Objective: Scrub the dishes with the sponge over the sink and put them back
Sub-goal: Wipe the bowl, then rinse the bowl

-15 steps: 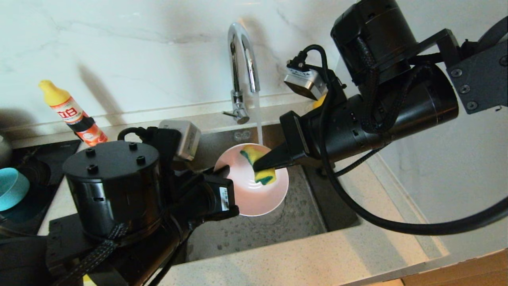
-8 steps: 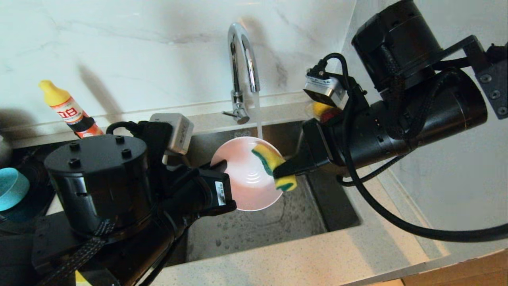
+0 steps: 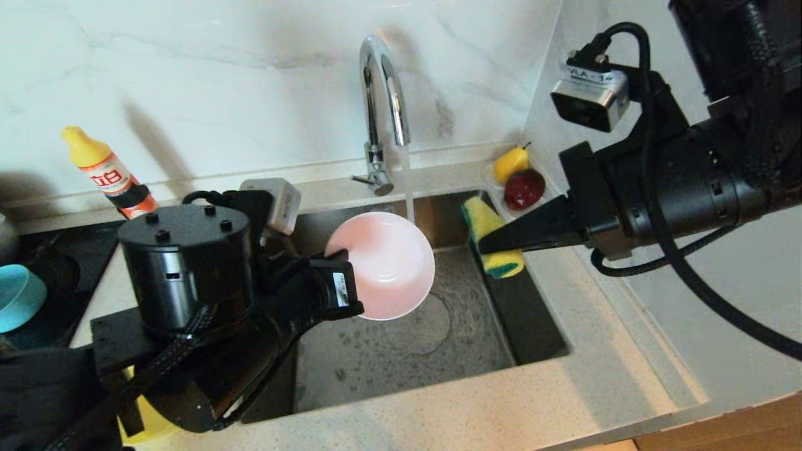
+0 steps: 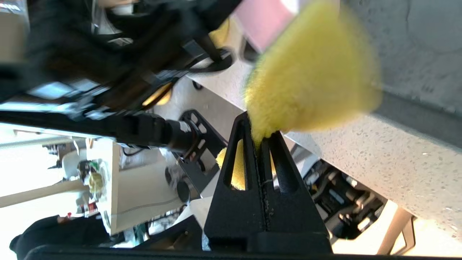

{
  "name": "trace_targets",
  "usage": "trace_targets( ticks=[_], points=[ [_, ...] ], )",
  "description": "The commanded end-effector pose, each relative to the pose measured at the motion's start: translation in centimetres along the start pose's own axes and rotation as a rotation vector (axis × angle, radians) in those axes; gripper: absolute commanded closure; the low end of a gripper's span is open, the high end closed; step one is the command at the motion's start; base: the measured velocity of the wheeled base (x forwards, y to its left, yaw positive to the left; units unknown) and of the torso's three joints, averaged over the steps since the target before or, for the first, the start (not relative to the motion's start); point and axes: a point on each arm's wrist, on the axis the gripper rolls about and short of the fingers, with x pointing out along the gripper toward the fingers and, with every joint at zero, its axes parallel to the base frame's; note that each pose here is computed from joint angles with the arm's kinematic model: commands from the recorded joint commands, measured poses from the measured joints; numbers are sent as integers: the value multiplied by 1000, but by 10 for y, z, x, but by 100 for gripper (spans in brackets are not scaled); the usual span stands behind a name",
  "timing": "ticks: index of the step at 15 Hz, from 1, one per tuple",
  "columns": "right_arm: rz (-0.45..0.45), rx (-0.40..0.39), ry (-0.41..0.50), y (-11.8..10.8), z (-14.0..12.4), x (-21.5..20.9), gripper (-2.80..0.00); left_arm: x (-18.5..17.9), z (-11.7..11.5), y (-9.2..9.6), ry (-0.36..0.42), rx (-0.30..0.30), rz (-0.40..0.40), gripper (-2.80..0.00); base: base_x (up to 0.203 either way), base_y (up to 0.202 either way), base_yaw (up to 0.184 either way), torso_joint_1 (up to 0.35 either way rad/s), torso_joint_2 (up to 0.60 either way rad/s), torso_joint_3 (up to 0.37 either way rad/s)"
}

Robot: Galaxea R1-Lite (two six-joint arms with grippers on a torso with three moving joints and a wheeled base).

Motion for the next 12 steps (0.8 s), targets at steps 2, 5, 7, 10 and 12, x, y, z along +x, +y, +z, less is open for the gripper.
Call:
trace_targets(
  ticks=[2,5,7,10,12],
  points=[
    [6,-3,-53,4,-1,-26,0,30,-14,9,71,-23,82,0,0,0,0,0,0,0],
    [-13,14,-51,-2,-7,-31,0,43,-14,11,186,-82,96,0,0,0,0,0,0,0],
    [-25,26,-36,-5,-12,-31,0,52,-10,13,296,-126,117,0,0,0,0,0,0,0],
    [-30,32,-22,-8,-17,-32,0,84,-15,17,440,-214,210,0,0,0,0,0,0,0],
    [-32,34,-14,-9,-18,-30,0,108,-23,21,490,-270,275,0,0,0,0,0,0,0]
  ],
)
